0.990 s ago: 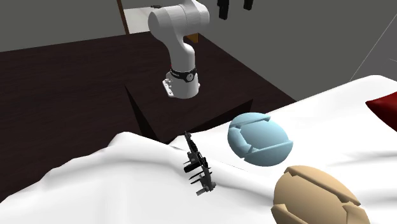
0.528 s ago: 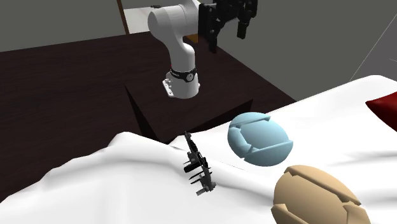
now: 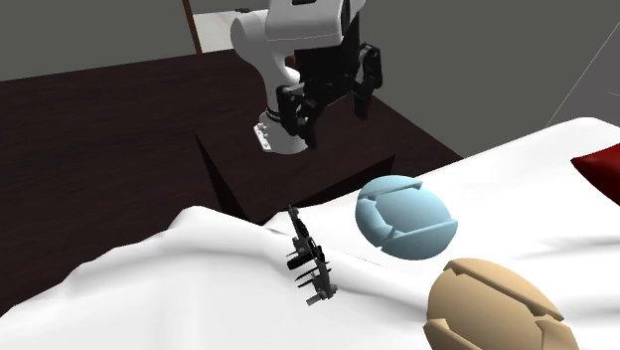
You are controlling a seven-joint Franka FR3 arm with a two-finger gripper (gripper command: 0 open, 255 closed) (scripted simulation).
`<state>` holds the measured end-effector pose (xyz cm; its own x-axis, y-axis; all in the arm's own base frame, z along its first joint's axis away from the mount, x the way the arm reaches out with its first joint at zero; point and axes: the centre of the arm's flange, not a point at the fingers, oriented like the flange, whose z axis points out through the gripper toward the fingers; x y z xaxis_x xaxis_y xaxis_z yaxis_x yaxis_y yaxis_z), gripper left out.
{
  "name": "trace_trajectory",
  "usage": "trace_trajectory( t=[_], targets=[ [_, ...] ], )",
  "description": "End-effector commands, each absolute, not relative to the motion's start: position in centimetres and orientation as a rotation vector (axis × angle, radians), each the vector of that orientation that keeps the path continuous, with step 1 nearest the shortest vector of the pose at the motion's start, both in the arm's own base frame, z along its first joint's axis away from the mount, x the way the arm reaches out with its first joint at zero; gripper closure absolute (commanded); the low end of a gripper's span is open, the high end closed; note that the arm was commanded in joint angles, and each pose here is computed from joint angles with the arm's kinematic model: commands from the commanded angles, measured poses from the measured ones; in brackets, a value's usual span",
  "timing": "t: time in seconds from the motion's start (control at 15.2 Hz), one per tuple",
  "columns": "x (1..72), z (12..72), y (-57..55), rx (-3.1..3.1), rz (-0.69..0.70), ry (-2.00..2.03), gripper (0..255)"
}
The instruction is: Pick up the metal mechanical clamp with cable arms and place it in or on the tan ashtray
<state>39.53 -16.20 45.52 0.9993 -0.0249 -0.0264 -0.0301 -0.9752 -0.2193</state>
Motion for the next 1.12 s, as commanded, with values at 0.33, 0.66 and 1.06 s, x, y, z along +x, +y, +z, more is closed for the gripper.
trace_trajectory(
  t=[0.33,0.66,1.06],
  targets=[
    [42.6,39.7,-23.4,-2.851,-0.023,0.142,0],
    [44.6,35.2,-28.3,-2.799,-0.062,0.211,0],
    [44.8,32.6,-27.6,-2.798,-0.062,0.212,0]
  ],
)
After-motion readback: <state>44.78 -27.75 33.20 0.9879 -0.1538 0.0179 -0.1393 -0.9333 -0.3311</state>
